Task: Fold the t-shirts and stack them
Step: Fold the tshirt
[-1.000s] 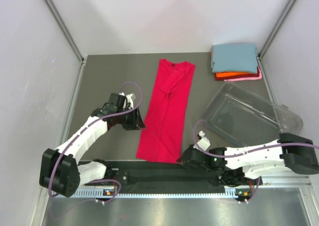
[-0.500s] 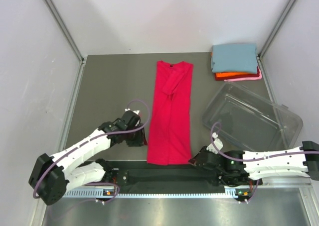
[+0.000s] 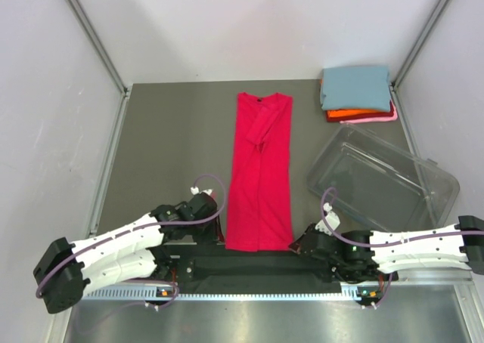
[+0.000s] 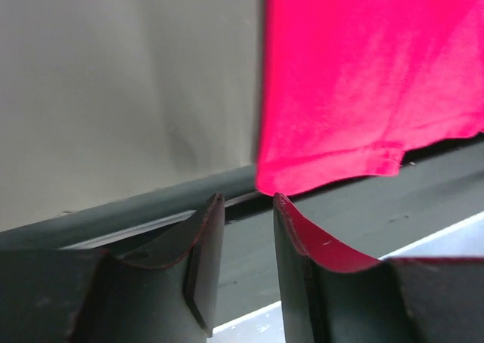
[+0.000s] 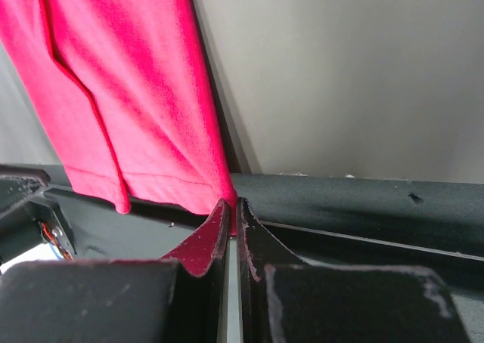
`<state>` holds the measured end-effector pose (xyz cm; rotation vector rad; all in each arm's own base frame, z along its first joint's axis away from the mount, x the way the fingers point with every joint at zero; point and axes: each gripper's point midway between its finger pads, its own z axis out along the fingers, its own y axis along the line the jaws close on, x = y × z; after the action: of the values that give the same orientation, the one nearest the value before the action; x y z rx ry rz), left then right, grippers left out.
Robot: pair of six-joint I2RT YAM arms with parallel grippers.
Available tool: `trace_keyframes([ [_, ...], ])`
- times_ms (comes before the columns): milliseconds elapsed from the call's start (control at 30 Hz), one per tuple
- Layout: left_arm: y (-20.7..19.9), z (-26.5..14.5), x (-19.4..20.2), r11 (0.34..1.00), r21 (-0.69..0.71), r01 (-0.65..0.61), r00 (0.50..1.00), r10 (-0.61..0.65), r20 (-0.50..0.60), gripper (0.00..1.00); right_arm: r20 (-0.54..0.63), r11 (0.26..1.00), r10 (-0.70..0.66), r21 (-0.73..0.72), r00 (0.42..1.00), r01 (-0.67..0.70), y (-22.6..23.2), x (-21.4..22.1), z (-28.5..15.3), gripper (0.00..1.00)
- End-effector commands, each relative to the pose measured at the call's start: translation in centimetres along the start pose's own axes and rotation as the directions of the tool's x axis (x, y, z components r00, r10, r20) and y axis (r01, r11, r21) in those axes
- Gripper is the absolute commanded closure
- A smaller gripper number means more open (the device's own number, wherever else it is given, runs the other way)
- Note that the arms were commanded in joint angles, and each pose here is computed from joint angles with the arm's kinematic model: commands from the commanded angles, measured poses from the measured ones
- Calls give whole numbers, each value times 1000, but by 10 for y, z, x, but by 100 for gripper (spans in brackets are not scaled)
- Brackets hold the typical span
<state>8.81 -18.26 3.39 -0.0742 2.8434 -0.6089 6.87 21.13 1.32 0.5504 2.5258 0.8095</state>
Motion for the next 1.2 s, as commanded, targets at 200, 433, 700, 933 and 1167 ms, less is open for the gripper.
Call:
trace_keyframes([
  [200,-21,9,9,986,149,74,997,-78,18,55,3,999,-13,-46,1000,13,9,1,-1,99],
  [433,-16,15,10,980,167,108,993,-116,39,53,10,999,-7,-40,1000,8,5,-1,-2,99],
  [700,-15,26,14,972,194,131,990,-139,31,55,11,999,5,-52,1000,-5,7,-2,-2,100],
  [933,-24,20,4,971,207,116,989,-132,66,88,6,997,1,-75,1000,0,13,-2,-5,100],
  [1167,-34,5,-1,972,207,108,990,-125,70,100,-17,995,-17,-96,1000,16,21,-1,-17,100],
])
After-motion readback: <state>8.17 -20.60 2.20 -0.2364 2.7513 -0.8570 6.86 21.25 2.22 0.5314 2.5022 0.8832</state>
